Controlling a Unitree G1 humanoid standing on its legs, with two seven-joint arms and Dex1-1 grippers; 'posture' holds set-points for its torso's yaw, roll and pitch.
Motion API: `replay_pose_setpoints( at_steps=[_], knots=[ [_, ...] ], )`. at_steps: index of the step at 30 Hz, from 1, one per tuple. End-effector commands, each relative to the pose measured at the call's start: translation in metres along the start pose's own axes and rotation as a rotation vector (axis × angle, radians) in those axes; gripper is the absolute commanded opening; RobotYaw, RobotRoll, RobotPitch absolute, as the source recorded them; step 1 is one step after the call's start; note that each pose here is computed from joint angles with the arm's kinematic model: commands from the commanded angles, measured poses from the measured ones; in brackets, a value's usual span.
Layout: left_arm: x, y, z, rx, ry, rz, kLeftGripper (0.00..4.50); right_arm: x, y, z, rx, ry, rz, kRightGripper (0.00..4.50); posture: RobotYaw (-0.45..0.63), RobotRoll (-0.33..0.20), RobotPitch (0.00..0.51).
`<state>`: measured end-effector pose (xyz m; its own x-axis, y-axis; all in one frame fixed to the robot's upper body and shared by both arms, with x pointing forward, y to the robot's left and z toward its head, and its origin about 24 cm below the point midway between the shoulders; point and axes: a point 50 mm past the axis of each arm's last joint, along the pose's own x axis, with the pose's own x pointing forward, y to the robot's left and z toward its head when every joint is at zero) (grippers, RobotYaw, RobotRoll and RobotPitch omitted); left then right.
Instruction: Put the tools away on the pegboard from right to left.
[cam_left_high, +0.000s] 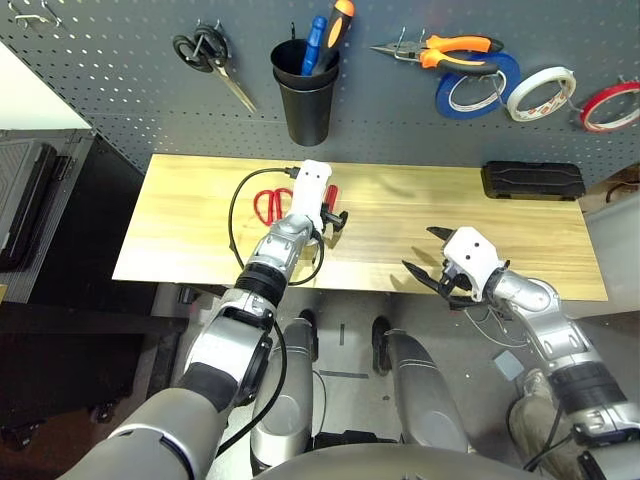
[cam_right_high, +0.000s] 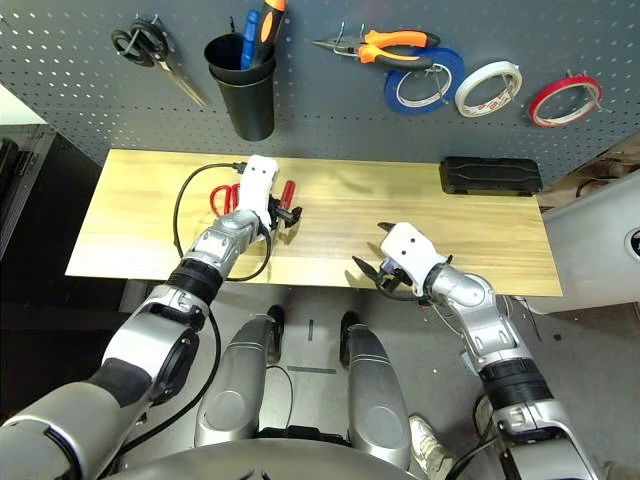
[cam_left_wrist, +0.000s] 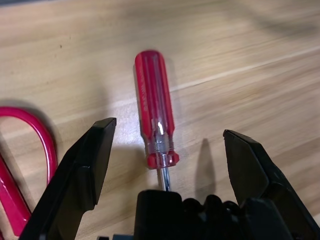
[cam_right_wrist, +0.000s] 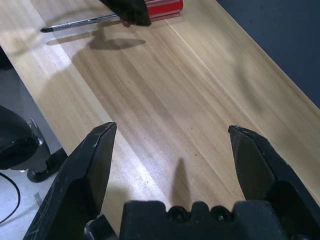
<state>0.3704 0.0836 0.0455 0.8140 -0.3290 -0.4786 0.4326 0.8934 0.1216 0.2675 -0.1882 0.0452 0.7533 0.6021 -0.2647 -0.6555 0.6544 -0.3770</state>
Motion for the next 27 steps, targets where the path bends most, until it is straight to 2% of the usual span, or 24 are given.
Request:
replay_pose_setpoints(
  at_steps=[1,3,6,13,15,22,27],
  knots=[
    [0.004,-0.004,-0.014,-0.009,0.048,0.005,4.50,-0.006,0.003,-0.003,0.012,0.026,0.001,4.49,0.12,0.000,0.364],
    [0.006,-0.005,-0.017,-0.021,0.064,0.006,4.50,-0.007,0.001,-0.001,0.008,0.021,-0.008,4.49,0.12,0.000,0.363],
    [0.007,-0.004,-0.021,-0.043,0.083,0.022,3.90,-0.009,-0.001,0.002,0.006,0.009,-0.014,4.50,0.11,0.000,0.361],
    [0.008,-0.006,-0.020,-0.087,0.059,0.035,1.23,-0.010,-0.004,0.003,-0.002,-0.006,-0.012,4.50,0.12,0.000,0.358],
    [0.008,-0.008,-0.020,-0.105,0.052,0.033,0.82,-0.009,-0.004,0.003,-0.004,-0.010,-0.006,4.50,0.13,0.000,0.355],
    [0.004,-0.024,-0.023,-0.141,-0.004,-0.026,0.82,-0.002,-0.006,0.003,-0.005,-0.035,-0.001,4.50,0.16,0.000,0.348],
    [-0.022,-0.027,-0.031,-0.216,-0.102,-0.037,0.82,0.005,-0.011,0.004,-0.012,-0.069,0.002,4.50,0.21,0.000,0.342]
  ],
)
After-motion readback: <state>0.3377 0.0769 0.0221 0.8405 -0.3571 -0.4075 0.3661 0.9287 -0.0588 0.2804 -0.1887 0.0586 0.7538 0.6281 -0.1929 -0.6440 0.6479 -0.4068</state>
